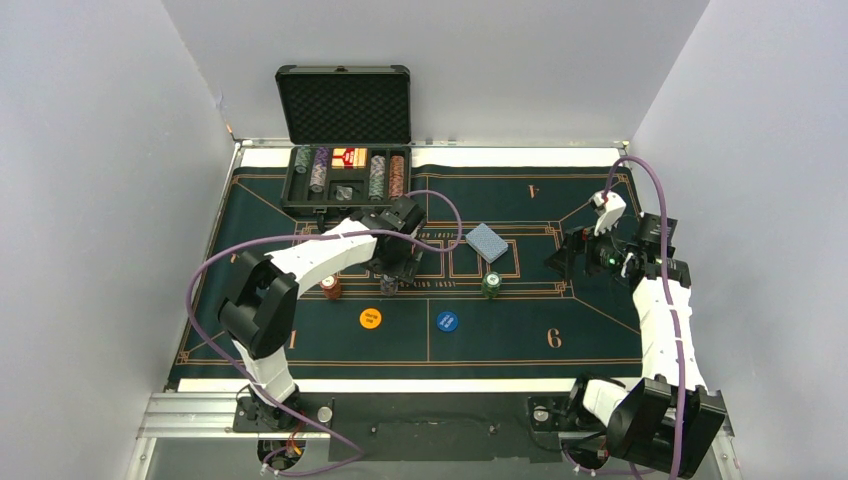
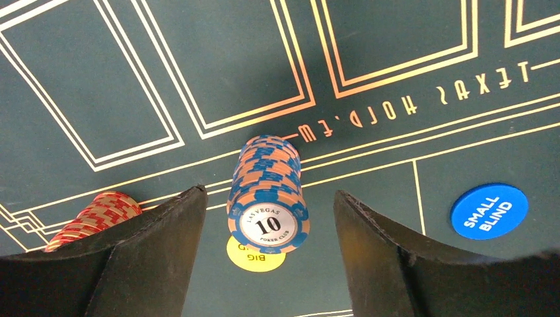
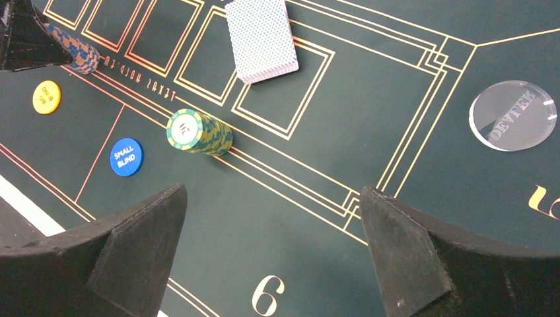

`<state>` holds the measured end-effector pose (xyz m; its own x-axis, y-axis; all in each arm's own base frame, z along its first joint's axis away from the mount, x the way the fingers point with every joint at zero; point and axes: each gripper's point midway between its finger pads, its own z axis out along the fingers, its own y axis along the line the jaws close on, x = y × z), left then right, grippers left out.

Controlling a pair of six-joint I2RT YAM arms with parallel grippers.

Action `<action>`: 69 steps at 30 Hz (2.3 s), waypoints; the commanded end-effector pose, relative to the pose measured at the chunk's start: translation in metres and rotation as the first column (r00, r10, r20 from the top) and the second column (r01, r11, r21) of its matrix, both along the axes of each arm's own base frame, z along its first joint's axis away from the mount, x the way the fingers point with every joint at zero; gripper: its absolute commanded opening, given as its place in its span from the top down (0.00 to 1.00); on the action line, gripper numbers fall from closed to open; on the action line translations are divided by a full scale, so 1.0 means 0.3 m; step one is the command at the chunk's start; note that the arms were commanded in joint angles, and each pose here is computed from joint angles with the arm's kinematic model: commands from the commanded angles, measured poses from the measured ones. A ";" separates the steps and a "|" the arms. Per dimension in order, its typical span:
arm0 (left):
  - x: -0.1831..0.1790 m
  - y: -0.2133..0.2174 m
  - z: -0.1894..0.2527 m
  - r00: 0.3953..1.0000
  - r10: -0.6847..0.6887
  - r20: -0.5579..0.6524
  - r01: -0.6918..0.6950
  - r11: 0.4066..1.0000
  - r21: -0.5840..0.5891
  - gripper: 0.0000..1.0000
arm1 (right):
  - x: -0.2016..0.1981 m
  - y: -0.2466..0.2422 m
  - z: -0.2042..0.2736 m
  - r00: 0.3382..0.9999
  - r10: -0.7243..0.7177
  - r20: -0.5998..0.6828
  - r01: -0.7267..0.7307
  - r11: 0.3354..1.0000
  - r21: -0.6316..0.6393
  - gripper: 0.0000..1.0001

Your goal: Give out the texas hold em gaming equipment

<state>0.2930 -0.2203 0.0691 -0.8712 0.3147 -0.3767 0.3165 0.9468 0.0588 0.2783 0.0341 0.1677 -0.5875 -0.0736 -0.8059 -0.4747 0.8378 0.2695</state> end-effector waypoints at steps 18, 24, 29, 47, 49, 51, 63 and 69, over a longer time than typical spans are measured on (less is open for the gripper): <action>0.014 -0.005 -0.005 1.000 0.010 -0.015 -0.009 0.999 0.042 0.59 | 0.013 0.004 0.027 0.999 0.032 0.038 -0.031 0.999 -0.020 0.00; 0.016 -0.006 0.005 1.000 0.012 -0.009 -0.012 0.999 0.037 0.90 | 0.012 0.004 0.027 0.999 0.031 0.036 -0.030 0.999 -0.021 0.00; 0.025 -0.012 0.057 1.000 0.014 0.021 -0.014 1.000 0.014 1.00 | 0.012 0.004 0.027 0.999 0.032 0.038 -0.031 0.999 -0.023 0.00; -0.090 -0.058 0.240 0.998 -0.031 0.063 0.039 0.992 -0.119 1.00 | 0.009 0.006 0.028 0.999 0.038 0.036 -0.037 0.999 -0.021 0.00; -0.135 -0.073 0.246 0.998 -0.038 0.056 0.045 0.989 -0.139 1.00 | 0.008 0.006 0.027 0.999 0.038 0.035 -0.038 0.999 -0.021 0.00; -0.177 -0.091 0.239 0.998 -0.045 0.049 0.052 0.987 -0.152 1.00 | 0.009 0.007 0.030 0.999 0.039 0.037 -0.038 0.999 -0.021 0.00; -0.240 -0.162 0.038 0.999 -0.048 0.009 0.049 0.992 -0.113 1.00 | 0.005 0.010 0.028 0.998 0.044 0.033 -0.044 0.999 -0.018 0.00; -0.242 -0.200 -0.057 0.998 -0.059 -0.007 0.058 0.995 -0.087 1.00 | 0.006 0.010 0.026 0.998 0.047 0.031 -0.046 0.999 -0.019 0.00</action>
